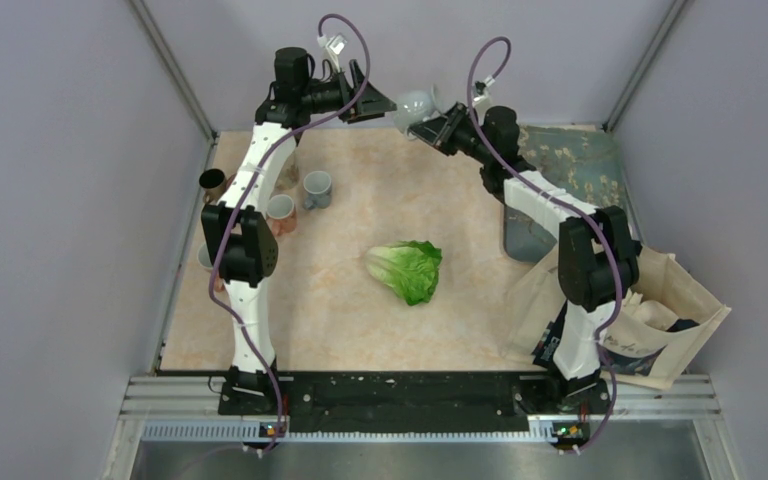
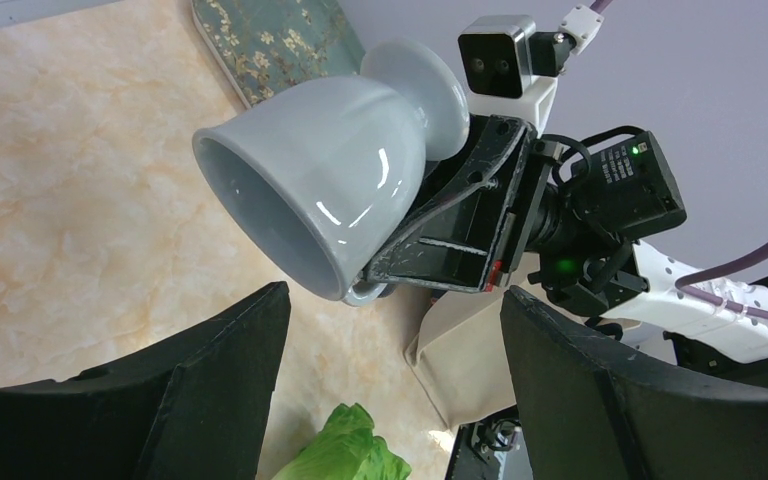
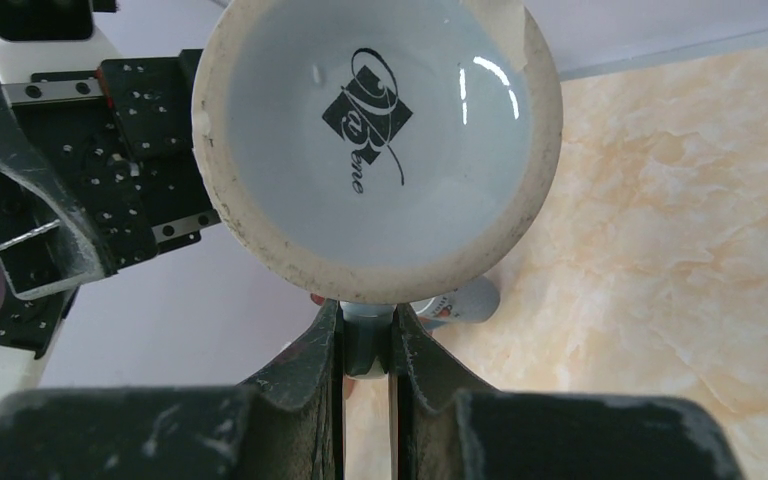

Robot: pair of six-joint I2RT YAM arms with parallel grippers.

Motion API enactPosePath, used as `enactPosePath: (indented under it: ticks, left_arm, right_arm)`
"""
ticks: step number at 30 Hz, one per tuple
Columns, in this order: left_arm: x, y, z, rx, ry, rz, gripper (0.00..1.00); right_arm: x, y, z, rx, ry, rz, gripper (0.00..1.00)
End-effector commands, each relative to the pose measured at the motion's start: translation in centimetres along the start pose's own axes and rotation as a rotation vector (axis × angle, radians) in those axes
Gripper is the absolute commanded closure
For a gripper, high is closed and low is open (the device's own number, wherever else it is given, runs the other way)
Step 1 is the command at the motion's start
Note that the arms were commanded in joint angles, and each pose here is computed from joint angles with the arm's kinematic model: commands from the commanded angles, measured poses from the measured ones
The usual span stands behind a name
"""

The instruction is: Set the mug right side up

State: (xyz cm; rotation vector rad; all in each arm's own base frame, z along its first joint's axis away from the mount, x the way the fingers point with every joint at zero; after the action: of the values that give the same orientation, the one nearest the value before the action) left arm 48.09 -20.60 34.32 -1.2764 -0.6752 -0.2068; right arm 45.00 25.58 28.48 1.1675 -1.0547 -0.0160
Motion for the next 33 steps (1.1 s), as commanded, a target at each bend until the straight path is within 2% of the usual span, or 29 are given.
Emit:
enactPosePath:
  ticks: [1,11,14,21,27,30,33]
  left_arm:
    - [0.9,-3.9,1.3,-0.051,-0.034,-0.096,0.18]
    - [0.9,-3.9,1.3,-0.051,-0.034,-0.096,0.18]
    - [0.9,-3.9,1.3,-0.051,-0.034,-0.096,0.18]
    - [0.9,-3.9,1.3,-0.051,-0.034,-0.096,0.18]
    - [0.9,-3.9,1.3,-0.051,-0.034,-0.096,0.18]
    - [0.9,-3.9,1.3,-0.051,-0.034,-0.096,0.18]
    - [0.9,-3.9,1.3,-0.051,-0.034,-0.096,0.18]
  right_arm:
    - [4.6,4.8,0.6,0.102,-0.134,0.146,1.0]
    - [5.3,3.9,0.9,0.058,-0.148,0.183,1.0]
    - [6.1,3.2,1.6,-0.004,-0.156,0.203,1.0]
    - [9.9,-2.1,7.4,-0.468,-0.187,0.44,1.0]
    - [9.2,-9.7,13.6,-0.965,-0.014,0.671,1.0]
    - [8.4,-13.8,16.4,-1.083,0.046,0.648,1.0]
    - [8.3,-16.1,17.2,-1.123,0.072,0.648,1.0]
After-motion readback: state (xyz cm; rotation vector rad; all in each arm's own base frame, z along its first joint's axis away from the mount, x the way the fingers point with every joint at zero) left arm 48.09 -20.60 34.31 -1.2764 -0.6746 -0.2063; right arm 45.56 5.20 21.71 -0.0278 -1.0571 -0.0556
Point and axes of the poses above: each gripper's point midway between its finger pads, its own z axis back along the fingers, its own y axis along the line the jaws close on, x = y × z, the point moved 6 cm from there along z, back along the fingers, and after that the axes turned 6 degrees about z, right-handed, at the moved point
